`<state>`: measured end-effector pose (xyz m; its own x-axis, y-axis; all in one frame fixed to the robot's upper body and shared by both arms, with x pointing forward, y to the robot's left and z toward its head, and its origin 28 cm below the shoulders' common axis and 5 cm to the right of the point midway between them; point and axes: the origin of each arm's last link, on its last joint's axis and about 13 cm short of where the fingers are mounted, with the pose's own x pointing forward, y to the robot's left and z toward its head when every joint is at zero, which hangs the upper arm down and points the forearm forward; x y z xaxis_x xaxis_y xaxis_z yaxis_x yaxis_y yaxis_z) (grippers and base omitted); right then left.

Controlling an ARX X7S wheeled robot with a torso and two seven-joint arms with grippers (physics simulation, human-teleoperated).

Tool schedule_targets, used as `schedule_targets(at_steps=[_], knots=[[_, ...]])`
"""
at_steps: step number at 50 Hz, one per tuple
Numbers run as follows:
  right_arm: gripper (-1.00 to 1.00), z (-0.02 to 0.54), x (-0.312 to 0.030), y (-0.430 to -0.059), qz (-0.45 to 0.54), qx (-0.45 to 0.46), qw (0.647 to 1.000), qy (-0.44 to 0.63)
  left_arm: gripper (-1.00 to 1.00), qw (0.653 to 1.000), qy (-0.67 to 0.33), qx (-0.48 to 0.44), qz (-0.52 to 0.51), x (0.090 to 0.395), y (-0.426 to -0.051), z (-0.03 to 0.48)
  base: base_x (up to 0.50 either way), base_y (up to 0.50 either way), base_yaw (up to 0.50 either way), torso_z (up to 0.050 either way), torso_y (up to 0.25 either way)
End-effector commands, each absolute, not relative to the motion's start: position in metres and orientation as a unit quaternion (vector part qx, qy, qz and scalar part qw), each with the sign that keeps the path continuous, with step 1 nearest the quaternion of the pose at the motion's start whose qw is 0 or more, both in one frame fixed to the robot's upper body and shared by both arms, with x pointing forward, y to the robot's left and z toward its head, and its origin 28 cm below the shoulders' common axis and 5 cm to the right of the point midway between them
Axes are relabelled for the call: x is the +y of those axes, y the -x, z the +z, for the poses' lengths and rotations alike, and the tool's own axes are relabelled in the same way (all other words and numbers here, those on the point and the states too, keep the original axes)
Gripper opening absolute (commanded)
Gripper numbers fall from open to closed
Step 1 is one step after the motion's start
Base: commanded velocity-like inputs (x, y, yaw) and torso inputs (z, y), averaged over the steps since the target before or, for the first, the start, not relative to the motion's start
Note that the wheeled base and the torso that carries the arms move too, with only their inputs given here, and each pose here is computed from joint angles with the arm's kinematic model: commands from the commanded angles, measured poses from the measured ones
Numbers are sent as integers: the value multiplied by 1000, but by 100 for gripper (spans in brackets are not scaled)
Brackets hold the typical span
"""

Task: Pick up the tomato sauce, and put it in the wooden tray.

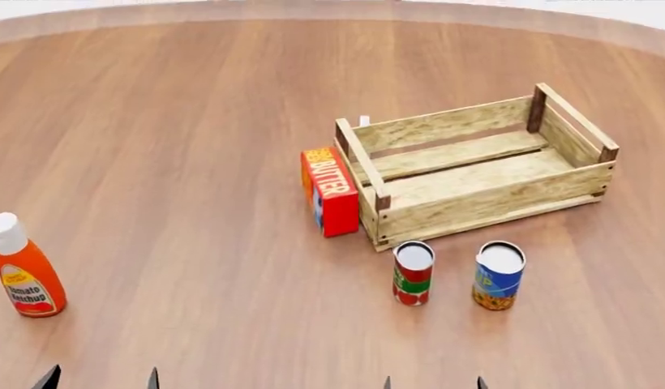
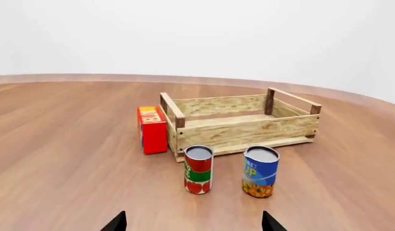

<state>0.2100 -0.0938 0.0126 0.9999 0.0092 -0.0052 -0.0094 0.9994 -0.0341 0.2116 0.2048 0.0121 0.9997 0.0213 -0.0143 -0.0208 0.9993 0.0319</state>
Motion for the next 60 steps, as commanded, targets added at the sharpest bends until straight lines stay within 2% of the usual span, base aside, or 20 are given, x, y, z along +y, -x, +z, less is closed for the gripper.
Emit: schedule_targets(at_steps=[1,60], knots=[[100,12,-94,-211,6,4,1000,18,100,1000,-20,9,12,204,-212,12,371,0,0,0,0],[100,12,-93,-209,7,2,1000,23,100,1000,-22,9,12,204,-211,11,372,0,0,0,0]])
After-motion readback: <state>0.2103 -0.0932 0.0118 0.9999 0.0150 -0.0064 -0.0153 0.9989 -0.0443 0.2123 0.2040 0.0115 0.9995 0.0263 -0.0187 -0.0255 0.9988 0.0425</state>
